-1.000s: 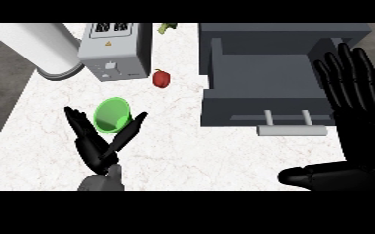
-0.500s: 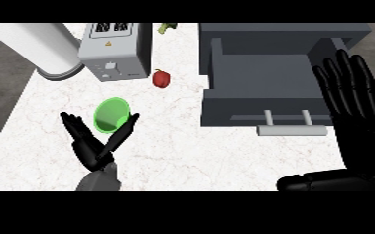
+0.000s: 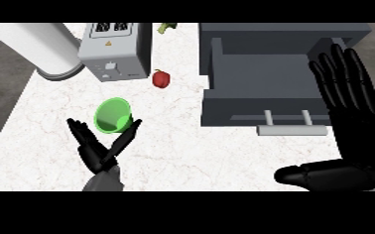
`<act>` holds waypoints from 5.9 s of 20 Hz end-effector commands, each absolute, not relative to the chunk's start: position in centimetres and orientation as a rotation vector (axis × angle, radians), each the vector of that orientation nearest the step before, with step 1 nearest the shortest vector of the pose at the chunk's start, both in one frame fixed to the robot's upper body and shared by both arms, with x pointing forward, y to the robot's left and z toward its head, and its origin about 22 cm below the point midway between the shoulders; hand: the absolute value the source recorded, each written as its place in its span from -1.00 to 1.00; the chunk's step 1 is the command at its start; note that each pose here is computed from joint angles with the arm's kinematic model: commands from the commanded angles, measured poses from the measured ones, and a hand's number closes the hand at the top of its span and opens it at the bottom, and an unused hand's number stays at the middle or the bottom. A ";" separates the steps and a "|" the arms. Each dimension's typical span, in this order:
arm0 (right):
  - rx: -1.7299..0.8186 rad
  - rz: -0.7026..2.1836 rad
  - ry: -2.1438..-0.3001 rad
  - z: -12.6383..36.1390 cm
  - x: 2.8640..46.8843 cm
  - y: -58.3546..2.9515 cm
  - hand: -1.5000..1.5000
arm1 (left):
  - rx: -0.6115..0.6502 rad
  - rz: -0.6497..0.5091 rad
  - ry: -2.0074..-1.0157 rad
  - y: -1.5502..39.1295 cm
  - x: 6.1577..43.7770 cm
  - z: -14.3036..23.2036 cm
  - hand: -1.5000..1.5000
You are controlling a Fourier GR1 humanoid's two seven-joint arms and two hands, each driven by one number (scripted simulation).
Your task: Pick up the cup, place it into the drawer and close the drawer
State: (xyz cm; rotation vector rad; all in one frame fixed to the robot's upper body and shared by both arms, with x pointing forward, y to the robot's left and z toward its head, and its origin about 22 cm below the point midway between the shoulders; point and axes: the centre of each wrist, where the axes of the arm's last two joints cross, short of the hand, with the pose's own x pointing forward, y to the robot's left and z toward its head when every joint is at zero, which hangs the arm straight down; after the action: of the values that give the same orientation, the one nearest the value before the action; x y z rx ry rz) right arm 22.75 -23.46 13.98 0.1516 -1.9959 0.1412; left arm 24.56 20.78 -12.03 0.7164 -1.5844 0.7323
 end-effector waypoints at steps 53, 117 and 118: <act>0.152 0.134 -2.003 14.4 22.5 -23.7 -1.00 | -0.225 0.269 -2.042 28.0 29.4 -9.9 1.00; 0.157 0.190 -1.996 15.2 23.2 -24.3 -1.00 | -0.109 -0.227 -1.932 2.1 42.8 13.7 1.00; 0.183 0.174 -2.005 14.4 23.2 -24.6 -1.00 | -0.109 -0.220 -1.916 2.4 43.5 14.1 1.00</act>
State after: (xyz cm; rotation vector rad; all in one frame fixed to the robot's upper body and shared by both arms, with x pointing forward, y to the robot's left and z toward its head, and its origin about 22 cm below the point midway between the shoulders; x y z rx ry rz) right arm 23.24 -24.66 14.24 0.1624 -2.0003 0.1672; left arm 42.97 2.25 14.69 -0.1473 -1.9222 -0.1879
